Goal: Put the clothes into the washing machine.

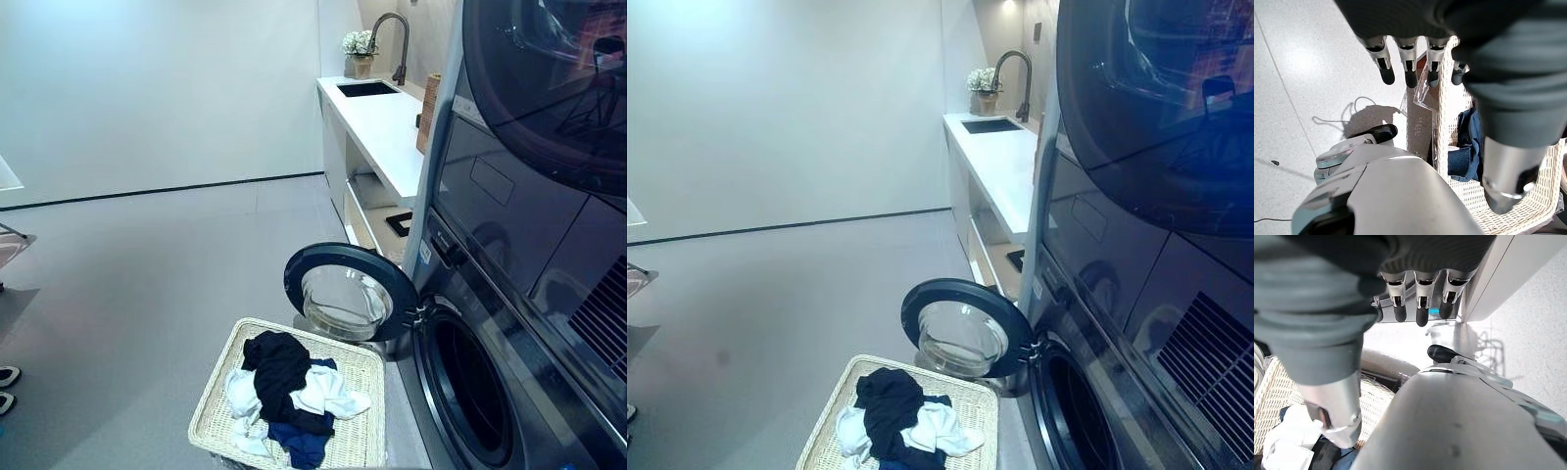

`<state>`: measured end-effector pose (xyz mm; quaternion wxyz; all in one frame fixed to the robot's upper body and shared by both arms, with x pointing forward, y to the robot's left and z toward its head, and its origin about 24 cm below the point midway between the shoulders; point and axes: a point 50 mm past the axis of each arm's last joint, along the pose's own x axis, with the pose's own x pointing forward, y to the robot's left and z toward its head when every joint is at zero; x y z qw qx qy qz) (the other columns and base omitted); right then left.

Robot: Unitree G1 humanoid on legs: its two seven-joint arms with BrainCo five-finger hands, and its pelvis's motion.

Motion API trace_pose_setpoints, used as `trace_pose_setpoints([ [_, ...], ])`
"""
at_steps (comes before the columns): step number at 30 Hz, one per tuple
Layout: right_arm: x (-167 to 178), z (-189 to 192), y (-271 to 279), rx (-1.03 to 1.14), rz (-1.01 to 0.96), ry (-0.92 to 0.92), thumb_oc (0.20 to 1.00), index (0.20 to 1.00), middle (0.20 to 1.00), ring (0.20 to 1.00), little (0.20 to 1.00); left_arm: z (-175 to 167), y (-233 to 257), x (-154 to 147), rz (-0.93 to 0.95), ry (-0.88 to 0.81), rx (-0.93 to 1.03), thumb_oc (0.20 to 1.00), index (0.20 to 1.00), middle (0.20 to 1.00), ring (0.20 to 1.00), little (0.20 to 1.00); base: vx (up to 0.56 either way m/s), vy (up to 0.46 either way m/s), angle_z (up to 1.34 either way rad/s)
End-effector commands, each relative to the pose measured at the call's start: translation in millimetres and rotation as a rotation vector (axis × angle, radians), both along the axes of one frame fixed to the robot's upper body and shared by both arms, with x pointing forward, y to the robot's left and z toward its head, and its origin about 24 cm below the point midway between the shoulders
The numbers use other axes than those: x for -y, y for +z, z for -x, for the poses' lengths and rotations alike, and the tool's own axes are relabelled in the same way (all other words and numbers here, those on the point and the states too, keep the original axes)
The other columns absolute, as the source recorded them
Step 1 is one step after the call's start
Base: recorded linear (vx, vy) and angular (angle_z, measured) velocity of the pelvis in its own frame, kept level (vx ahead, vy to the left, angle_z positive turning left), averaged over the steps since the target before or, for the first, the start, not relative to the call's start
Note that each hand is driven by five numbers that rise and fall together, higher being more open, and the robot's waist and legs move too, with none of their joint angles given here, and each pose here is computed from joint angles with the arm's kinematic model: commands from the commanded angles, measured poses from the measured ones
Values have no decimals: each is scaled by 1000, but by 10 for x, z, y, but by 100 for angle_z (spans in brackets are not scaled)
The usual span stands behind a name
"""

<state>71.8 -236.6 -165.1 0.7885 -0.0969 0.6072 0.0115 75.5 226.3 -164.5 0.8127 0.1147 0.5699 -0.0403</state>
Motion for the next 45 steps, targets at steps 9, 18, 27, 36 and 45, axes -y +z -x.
trace_pose_setpoints([
  [9, -31, -322, 52, 67, -14, -18, 1000, 1000, 1000, 1000, 1000, -411, 92, -13, -15, -46, 99, 1000, 1000, 1000, 1000, 1000, 0, 0, 0],
  [18, -18, -489, 111, 141, -30, -24, 1000, 1000, 1000, 1000, 1000, -580, 164, -19, -26, -1, 207, 1000, 1000, 1000, 1000, 1000, 19, 3, 0],
  [27, -37, -1375, 523, 513, -38, -80, 1000, 1000, 1000, 1000, 1000, -1685, 905, 137, -68, 154, 847, 1000, 1000, 1000, 1000, 1000, -157, 9, 3],
  [36, -116, -1998, 1026, 804, -53, -72, 1000, 1000, 1000, 1000, 1000, -2198, 1699, 97, -280, 305, 1299, 1000, 1000, 1000, 1000, 1000, -81, 2, 3],
  [45, -246, -2418, 1552, 1024, -67, 13, 1000, 1000, 1000, 1000, 1000, -2476, 2451, 159, -631, 217, 1711, 1000, 1000, 1000, 1000, 1000, -62, -4, -6],
])
